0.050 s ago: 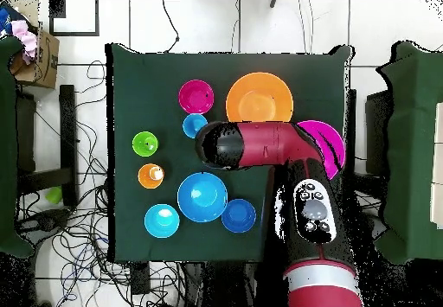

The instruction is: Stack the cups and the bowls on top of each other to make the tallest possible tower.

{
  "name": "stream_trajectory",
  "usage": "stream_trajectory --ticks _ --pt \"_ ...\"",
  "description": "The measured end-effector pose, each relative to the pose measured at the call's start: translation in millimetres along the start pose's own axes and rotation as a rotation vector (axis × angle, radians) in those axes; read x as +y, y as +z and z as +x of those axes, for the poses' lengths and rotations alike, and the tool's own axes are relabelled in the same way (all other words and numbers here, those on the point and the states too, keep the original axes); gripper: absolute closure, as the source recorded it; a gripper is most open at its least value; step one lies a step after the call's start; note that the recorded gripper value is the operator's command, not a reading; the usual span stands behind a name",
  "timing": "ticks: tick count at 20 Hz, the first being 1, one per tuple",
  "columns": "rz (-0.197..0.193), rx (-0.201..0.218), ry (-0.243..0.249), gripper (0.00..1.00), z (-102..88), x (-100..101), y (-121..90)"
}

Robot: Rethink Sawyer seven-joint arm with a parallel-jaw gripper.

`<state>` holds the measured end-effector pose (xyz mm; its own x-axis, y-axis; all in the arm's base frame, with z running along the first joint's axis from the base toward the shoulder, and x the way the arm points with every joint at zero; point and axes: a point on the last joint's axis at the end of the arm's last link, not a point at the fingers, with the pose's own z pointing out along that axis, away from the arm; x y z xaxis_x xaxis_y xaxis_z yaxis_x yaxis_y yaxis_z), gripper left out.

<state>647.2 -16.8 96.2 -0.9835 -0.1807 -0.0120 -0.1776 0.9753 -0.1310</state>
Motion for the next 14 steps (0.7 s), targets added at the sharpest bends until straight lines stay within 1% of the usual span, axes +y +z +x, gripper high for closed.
stream_trajectory --ticks 3,7,8,12,14 --pt "0.005 -0.018 -0.006 1.0 -9.2 -2.5 -0.7" --pt "0.007 -0.035 -0.006 1.0 -21.5 -6.8 4.3" --pt "0.009 -0.045 -0.006 1.0 -28.7 -10.5 8.2" --pt "0.014 -0.059 -0.005 1.0 -38.2 -19.5 14.7" --pt "0.009 -0.069 0.004 1.0 -44.3 -28.5 20.2"
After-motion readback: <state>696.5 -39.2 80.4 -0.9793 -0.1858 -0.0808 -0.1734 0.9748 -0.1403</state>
